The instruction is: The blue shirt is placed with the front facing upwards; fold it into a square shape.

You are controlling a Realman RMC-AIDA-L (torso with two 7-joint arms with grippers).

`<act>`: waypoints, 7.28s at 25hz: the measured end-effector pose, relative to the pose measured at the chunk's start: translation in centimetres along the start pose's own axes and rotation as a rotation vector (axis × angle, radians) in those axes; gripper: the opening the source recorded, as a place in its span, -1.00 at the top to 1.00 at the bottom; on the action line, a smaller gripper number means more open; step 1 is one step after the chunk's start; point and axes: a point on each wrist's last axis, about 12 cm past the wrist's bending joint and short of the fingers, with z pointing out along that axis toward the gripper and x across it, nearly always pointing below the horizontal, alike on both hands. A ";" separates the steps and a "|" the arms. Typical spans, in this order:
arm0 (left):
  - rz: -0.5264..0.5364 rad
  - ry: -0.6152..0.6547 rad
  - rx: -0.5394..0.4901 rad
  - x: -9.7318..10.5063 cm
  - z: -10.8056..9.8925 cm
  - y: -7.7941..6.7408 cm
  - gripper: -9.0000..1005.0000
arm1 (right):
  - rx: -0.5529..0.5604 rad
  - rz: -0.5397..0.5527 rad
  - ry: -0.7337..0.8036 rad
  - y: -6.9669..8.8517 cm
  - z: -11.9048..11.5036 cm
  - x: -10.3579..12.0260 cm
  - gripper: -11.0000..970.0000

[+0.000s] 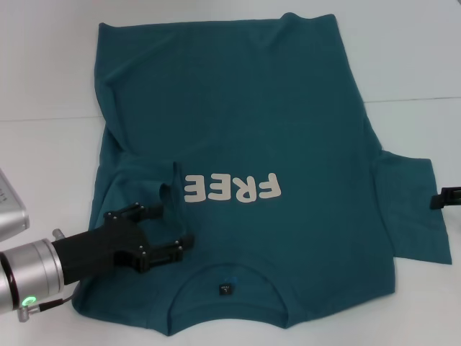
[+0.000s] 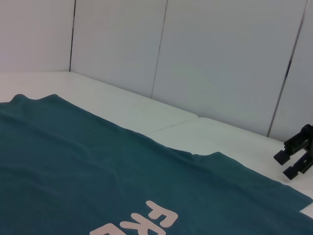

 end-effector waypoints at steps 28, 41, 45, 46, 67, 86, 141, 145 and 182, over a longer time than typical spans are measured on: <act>-0.010 0.013 -0.016 0.3 0.2 0.1 -0.75 | -0.019 0.000 -0.006 0.9 2.1 0.5 -0.80; -0.018 0.016 -0.014 0.5 0.3 0.0 -0.75 | -0.075 0.020 -0.027 1.4 2.4 0.6 -0.75; -0.018 0.016 -0.014 0.5 0.4 0.0 -0.75 | -0.075 0.031 -0.034 1.1 2.3 0.7 -0.68; -0.018 0.017 -0.014 0.4 0.4 0.1 -0.75 | -0.074 0.033 -0.036 1.1 2.3 0.7 -0.61; -0.006 0.017 -0.011 0.0 0.7 0.2 -0.75 | -0.062 -0.069 -0.025 1.0 1.8 0.6 0.89; -0.009 0.017 -0.013 -0.1 0.9 0.3 -0.75 | -0.063 -0.065 -0.039 0.3 0.2 0.0 0.97; -0.015 0.041 -0.001 0.2 1.4 0.1 -0.75 | -0.016 -0.068 0.072 0.5 1.9 2.3 0.10; -0.016 0.041 -0.001 0.2 1.4 0.1 -0.75 | -0.021 -0.080 0.067 0.7 1.9 2.2 0.41; -0.009 0.039 0.001 0.0 1.3 0.2 -0.75 | 0.055 -0.106 0.024 -1.5 -2.1 0.3 0.93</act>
